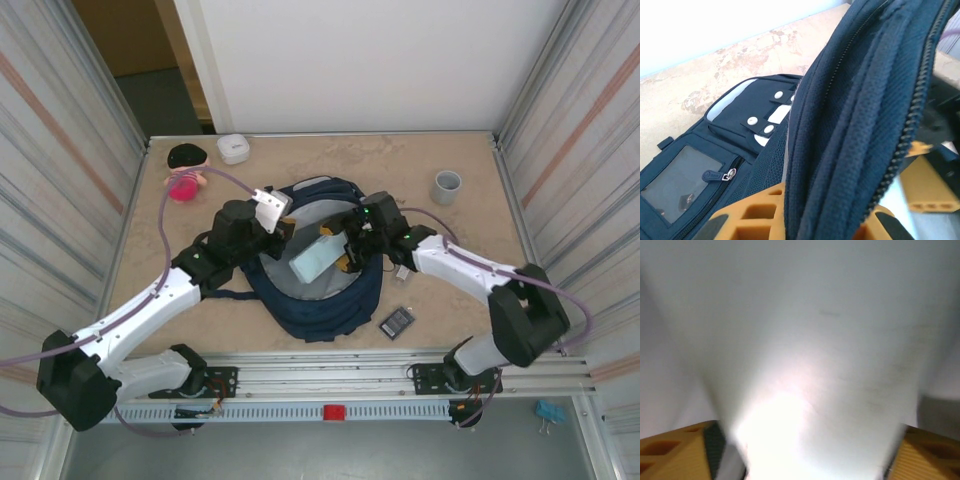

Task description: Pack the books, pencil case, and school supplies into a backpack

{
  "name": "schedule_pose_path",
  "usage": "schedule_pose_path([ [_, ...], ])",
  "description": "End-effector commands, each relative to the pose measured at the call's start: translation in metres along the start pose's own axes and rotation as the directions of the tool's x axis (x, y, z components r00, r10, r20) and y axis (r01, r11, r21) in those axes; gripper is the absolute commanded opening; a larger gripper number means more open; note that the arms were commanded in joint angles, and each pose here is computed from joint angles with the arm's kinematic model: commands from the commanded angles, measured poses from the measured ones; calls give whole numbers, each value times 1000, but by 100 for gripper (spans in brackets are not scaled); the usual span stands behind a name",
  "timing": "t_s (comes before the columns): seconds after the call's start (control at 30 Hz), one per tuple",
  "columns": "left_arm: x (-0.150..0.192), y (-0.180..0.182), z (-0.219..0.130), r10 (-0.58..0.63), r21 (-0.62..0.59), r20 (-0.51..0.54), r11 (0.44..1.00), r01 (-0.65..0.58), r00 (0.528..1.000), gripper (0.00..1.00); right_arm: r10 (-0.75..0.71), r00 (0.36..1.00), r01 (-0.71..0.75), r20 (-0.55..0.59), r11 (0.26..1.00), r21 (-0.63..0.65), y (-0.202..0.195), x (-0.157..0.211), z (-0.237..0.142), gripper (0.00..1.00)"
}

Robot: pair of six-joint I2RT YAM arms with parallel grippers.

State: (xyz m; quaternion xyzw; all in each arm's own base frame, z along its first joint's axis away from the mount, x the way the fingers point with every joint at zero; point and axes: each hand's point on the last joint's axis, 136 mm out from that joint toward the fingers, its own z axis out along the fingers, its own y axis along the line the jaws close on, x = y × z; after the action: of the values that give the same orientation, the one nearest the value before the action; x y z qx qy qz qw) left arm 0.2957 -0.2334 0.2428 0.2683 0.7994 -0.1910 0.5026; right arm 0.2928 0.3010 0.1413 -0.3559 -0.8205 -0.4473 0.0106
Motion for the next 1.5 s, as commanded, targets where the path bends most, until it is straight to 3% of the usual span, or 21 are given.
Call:
schedule_pose_path([
  [0.0,-75,-13,-30,-32,60,269,998,16,963,0,-24,999,19,-34,988,-156,57,5,8,89],
  [0.1,-76,-11,-31,-19,47,267,999,6,963,0,-43,999,39,-27,989,-139,51,5,2,91],
  [0.27,-74,-8,-29,0,24,258,1000,-7,966,0,-85,995,85,60,996,5,3,-11,-43,90],
  [0.47,-67,-3,-24,1,-4,213,1000,0,977,0,-137,976,71,167,933,354,-95,-26,-126,89],
  [0.6,-64,-1,-23,-1,-14,199,1000,4,980,0,-141,977,35,157,841,540,-157,-23,-155,88],
  [0.8,-61,15,-29,23,-98,172,995,-6,985,0,-78,989,-18,128,787,617,-203,-10,-160,89],
  [1.0,-58,18,-30,19,-107,170,994,-1,985,0,-20,990,-77,140,757,649,-233,-8,-147,81],
  [1.47,-52,20,-31,11,-107,176,994,8,984,0,-57,995,-15,78,707,707,-239,-15,-103,79],
])
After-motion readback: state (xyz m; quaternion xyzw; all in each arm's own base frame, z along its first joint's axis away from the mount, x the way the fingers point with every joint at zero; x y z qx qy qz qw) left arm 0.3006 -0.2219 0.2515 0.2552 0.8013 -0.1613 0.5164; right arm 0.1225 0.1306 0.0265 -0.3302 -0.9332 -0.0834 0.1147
